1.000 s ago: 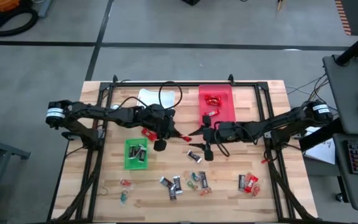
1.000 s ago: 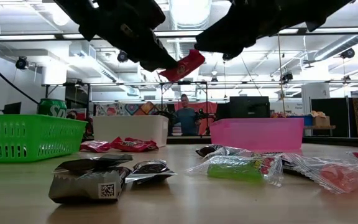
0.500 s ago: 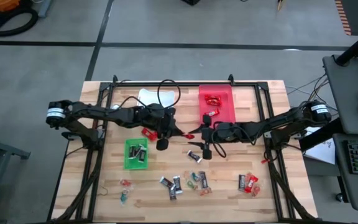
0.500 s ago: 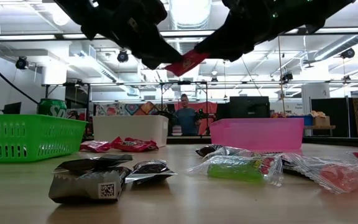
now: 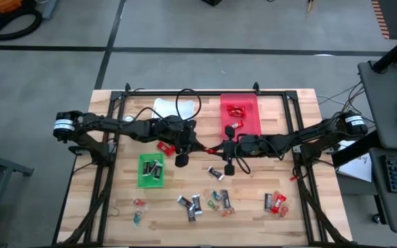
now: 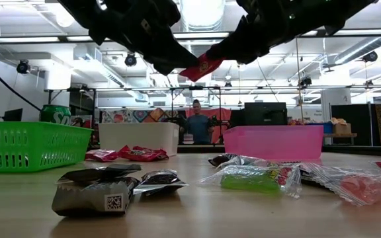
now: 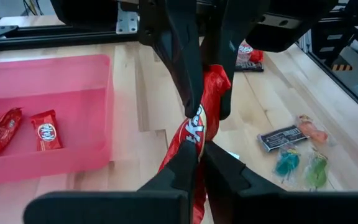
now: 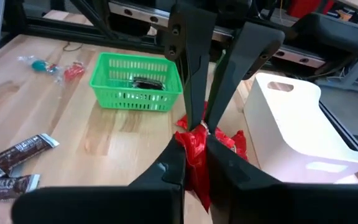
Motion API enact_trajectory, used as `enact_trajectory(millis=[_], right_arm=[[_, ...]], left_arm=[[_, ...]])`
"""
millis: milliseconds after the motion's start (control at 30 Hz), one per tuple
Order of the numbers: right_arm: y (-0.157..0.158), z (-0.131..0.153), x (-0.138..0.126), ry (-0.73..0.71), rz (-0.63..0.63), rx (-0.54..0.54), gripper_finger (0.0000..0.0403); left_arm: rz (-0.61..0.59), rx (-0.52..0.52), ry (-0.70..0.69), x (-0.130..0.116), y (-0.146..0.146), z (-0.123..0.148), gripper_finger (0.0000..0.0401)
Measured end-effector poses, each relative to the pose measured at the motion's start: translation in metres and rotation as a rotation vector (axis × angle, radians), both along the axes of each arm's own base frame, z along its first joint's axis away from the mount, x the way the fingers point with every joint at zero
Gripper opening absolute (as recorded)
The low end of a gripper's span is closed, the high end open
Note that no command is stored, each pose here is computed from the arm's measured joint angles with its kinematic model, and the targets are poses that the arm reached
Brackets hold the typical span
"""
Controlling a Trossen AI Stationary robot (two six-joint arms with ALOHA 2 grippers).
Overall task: Organize candy in baskets
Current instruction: Put the red chocolate into the pink bin
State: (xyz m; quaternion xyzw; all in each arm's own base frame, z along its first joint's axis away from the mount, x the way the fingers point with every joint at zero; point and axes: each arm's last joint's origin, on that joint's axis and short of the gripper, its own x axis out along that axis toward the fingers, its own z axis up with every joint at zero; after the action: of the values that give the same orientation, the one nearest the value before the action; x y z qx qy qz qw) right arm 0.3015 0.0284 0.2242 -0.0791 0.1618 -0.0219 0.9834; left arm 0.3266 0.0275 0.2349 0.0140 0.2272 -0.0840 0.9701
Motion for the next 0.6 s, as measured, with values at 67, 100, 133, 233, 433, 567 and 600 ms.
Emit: enact_trajectory(millis=[67, 100, 133, 233, 433, 567, 600], right_arm=[[-0.001, 0.001, -0.001, -0.002, -0.005, 0.014, 0.003], [-0.002, 0.002, -0.001, -0.002, -0.007, 0.019, 0.003], [-0.003, 0.003, -0.002, 0.002, -0.012, 0.027, 0.003], [-0.008, 0.005, -0.006, 0.023, -0.054, 0.059, 0.003], [-0.033, 0.006, -0.025, 0.133, -0.318, 0.112, 0.0029], [-0.063, -0.003, -0.045, 0.252, -0.664, 0.133, 0.0029], [-0.071, -0.006, -0.05, 0.268, -0.761, 0.148, 0.0029]], left_arm=[[-0.001, 0.008, -0.003, 0.0, 0.0, 0.0, 0.0023], [-0.001, 0.013, -0.005, 0.0, 0.0, 0.001, 0.003], [0.002, 0.018, -0.005, 0.0, 0.001, 0.001, 0.0038], [0.025, 0.042, 0.006, -0.002, 0.003, 0.002, 0.0062], [0.25, 0.175, 0.097, -0.009, 0.012, 0.005, 0.0094], [0.354, 0.229, 0.135, -0.01, 0.016, 0.005, 0.0098], [0.357, 0.229, 0.135, -0.01, 0.016, 0.005, 0.0098]])
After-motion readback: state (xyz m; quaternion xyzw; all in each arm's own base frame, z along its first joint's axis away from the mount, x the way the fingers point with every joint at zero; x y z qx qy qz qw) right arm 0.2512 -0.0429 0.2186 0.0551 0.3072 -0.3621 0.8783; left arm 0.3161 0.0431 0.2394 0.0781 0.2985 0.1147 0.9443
